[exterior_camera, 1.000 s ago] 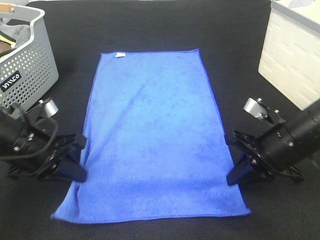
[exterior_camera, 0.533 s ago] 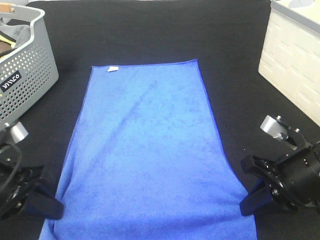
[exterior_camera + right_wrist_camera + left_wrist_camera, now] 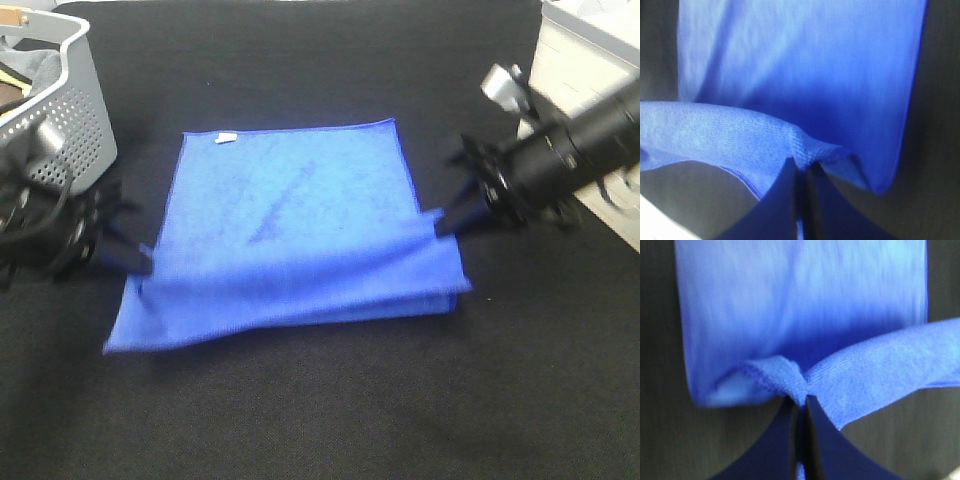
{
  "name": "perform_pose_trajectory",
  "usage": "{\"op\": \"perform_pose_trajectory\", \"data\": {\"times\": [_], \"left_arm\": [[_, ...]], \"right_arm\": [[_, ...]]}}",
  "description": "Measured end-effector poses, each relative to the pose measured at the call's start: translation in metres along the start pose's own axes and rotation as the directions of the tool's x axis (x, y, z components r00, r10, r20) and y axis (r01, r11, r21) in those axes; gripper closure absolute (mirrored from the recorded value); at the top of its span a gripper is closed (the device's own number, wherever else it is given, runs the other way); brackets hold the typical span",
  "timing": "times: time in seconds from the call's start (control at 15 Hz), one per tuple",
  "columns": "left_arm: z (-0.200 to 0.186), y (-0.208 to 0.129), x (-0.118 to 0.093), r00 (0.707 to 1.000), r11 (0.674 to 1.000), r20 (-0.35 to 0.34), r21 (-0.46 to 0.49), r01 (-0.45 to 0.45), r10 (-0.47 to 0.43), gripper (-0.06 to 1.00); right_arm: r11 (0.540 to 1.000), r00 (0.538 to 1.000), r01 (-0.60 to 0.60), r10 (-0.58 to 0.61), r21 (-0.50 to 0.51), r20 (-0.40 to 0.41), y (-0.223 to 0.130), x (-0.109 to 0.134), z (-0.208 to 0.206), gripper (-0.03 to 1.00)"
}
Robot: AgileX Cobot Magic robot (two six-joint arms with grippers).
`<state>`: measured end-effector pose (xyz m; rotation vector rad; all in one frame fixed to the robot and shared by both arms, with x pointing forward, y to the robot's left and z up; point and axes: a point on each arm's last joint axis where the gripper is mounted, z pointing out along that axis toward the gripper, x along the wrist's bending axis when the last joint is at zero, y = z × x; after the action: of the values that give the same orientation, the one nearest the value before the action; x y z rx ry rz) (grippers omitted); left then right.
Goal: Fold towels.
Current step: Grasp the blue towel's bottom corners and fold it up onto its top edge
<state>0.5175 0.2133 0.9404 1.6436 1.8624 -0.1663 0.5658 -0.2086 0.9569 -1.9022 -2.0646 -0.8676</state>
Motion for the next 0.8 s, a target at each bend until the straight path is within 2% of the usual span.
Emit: {"op": "perform_pose_trajectory", "data": {"times": [0.27, 0.47, 0.6, 0.8], "left_arm": [[0.028, 0.084, 0.006, 1.0, 0.998, 0.029, -0.069, -0.01, 0.012, 0.94], [0.051, 0.138, 0.003, 0.996, 0.986, 0.029, -0.143, -0.084, 0.089, 0.94], [0.063, 0.168, 0.0, 0.992, 0.973, 0.037, -0.201, -0.111, 0.121, 0.94], [0.089, 0.2, 0.008, 0.99, 0.947, -0.002, -0.292, -0.135, 0.141, 0.94]], "right_arm": [[0.998, 0.998, 0.053, -0.053, -0.017, 0.033, 0.091, -0.001, 0.019, 0.97], [0.995, 0.995, 0.081, -0.078, -0.055, 0.061, 0.143, -0.008, 0.04, 0.97], [0.989, 0.993, 0.105, -0.099, -0.103, 0.067, 0.169, -0.013, 0.055, 0.97], [0.974, 0.989, 0.142, -0.134, -0.175, 0.061, 0.197, -0.023, 0.079, 0.97]]}}
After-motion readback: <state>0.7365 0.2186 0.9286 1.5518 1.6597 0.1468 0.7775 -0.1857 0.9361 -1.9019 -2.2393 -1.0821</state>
